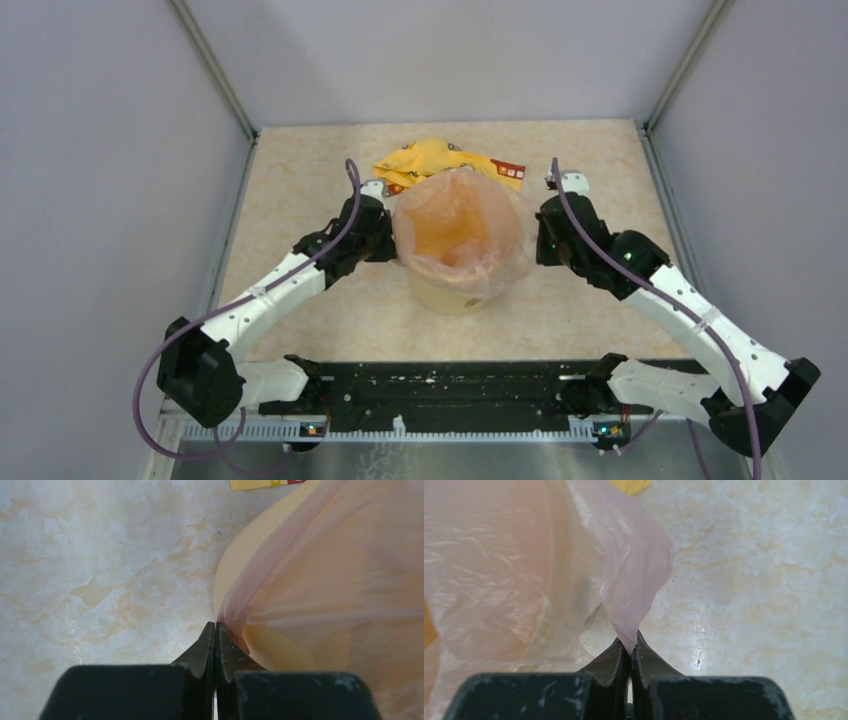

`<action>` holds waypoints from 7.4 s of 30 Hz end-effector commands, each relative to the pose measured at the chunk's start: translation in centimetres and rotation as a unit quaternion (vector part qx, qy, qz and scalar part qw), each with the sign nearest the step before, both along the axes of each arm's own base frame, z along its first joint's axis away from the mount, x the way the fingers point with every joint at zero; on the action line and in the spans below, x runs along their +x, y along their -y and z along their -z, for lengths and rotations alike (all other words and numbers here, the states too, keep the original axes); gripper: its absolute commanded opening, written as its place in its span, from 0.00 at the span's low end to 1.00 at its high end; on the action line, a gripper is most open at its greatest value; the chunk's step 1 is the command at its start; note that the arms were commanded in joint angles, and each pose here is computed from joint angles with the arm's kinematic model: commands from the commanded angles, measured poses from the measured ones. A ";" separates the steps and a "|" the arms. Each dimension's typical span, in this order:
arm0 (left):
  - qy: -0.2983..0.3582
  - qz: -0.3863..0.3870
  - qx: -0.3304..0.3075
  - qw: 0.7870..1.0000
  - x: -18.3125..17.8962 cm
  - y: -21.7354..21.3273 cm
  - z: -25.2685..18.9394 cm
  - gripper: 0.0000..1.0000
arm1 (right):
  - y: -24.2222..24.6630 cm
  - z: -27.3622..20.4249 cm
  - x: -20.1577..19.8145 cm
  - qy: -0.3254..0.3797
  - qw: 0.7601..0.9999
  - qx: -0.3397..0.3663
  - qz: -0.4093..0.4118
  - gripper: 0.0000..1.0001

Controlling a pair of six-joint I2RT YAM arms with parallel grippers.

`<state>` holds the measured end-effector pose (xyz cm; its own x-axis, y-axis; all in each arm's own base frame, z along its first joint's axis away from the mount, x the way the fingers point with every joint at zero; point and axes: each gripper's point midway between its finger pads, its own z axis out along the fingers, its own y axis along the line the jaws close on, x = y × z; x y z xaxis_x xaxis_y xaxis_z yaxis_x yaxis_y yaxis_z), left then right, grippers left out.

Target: Put the trash bags into the trash bin

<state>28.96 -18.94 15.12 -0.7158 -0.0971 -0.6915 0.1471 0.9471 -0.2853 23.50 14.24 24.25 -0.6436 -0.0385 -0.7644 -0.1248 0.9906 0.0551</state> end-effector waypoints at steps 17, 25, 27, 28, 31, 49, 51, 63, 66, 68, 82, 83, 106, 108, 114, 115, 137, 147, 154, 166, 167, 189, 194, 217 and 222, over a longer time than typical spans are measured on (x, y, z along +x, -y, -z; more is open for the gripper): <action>-0.002 -0.047 0.007 0.999 -0.4 -1.9 1.6 0.00 | -0.3 11.0 1.9 -0.041 0.992 0.109 0.048 0.00; -0.033 -0.061 0.013 0.998 -0.7 -2.4 4.6 0.00 | 1.0 15.3 1.8 -0.069 0.989 0.106 0.071 0.00; -0.045 -0.067 0.017 0.997 -0.8 -2.8 5.7 0.00 | 1.2 16.1 1.9 -0.071 0.989 0.105 0.076 0.00; -0.049 -0.069 0.016 0.996 -0.8 -2.9 6.2 0.00 | 1.4 16.5 1.9 -0.073 0.989 0.104 0.080 0.00; -0.059 -0.072 0.016 0.996 -1.0 -3.0 7.2 0.00 | 2.0 17.7 1.9 -0.081 0.988 0.103 0.087 0.00; -0.088 -0.087 0.000 0.992 -2.0 -3.5 8.8 0.00 | 3.4 17.6 3.2 -0.073 0.988 0.099 0.089 0.00; -0.081 -0.089 -0.010 0.993 -1.9 -3.6 7.6 0.00 | 2.9 16.7 3.3 -0.068 0.989 0.108 0.077 0.00; -0.066 -0.101 -0.112 0.986 -2.8 -5.0 2.3 0.31 | 1.8 12.6 3.3 -0.043 0.987 0.147 0.054 0.00; -0.063 -0.081 -0.149 0.983 -2.8 -3.9 1.2 0.40 | 1.6 12.6 3.2 -0.045 0.986 0.150 0.052 0.00; -0.072 -0.067 -0.173 0.980 -2.9 -3.1 1.0 0.44 | 1.6 12.6 3.2 -0.046 0.986 0.152 0.051 0.00; -0.118 -0.027 -0.245 0.962 -2.9 0.0 3.0 0.49 | 1.3 13.0 3.0 -0.053 0.985 0.159 0.050 0.00; -0.122 -0.021 -0.249 0.961 -2.9 0.2 3.2 0.50 | 1.3 13.0 3.0 -0.054 0.984 0.159 0.050 0.00; -0.178 -0.078 -0.137 0.971 -1.3 -2.2 12.3 0.00 | 4.0 21.2 2.8 -0.106 0.985 0.077 0.110 0.00; -0.179 -0.080 -0.134 0.971 -1.2 -2.2 12.6 0.00 | 4.0 21.5 2.8 -0.111 0.985 0.072 0.111 0.00; -0.176 -0.084 -0.123 0.973 -0.7 -2.5 12.8 0.00 | 4.4 21.8 3.3 -0.120 0.983 0.055 0.125 0.00; -0.175 -0.084 -0.123 0.973 -0.7 -2.4 12.7 0.00 | 4.3 21.8 3.3 -0.122 0.983 0.055 0.124 0.00; -0.142 -0.038 -0.128 0.981 -0.2 -1.5 9.4 0.00 | 5.5 5.2 3.9 -0.003 0.992 0.069 0.108 0.70; -0.142 -0.031 -0.134 0.980 -0.4 -1.2 9.5 0.00 | 0.4 -6.0 4.1 0.059 0.996 0.070 0.002 0.70; -0.143 -0.023 -0.133 0.980 -0.7 -0.8 9.4 0.00 | -6.6 -7.7 4.5 0.039 0.994 0.040 -0.095 0.65; -0.135 -0.014 -0.141 0.981 -0.7 -0.5 8.7 0.00 | -14.6 0.0 4.5 -0.083 0.974 -0.014 -0.209 0.63; -0.134 -0.013 -0.142 0.981 -0.7 -0.4 8.6 0.00 | -14.8 0.8 4.5 -0.092 0.972 -0.017 -0.214 0.63; -0.135 -0.007 -0.157 0.978 -0.9 0.0 8.7 0.00 | -13.4 10.4 2.9 -0.200 0.947 -0.099 -0.232 0.50; -0.135 -0.007 -0.157 0.978 -1.0 0.0 8.8 0.00 | -13.3 11.8 2.8 -0.210 0.944 -0.102 -0.234 0.47; -0.130 -0.011 -0.186 0.974 -1.4 0.4 8.4 0.00 | -12.8 15.7 3.2 -0.265 0.928 -0.107 -0.239 0.65; -0.126 -0.007 -0.189 0.974 -1.5 0.5 8.1 0.00 | -12.2 17.0 3.5 -0.255 0.933 -0.121 -0.225 0.71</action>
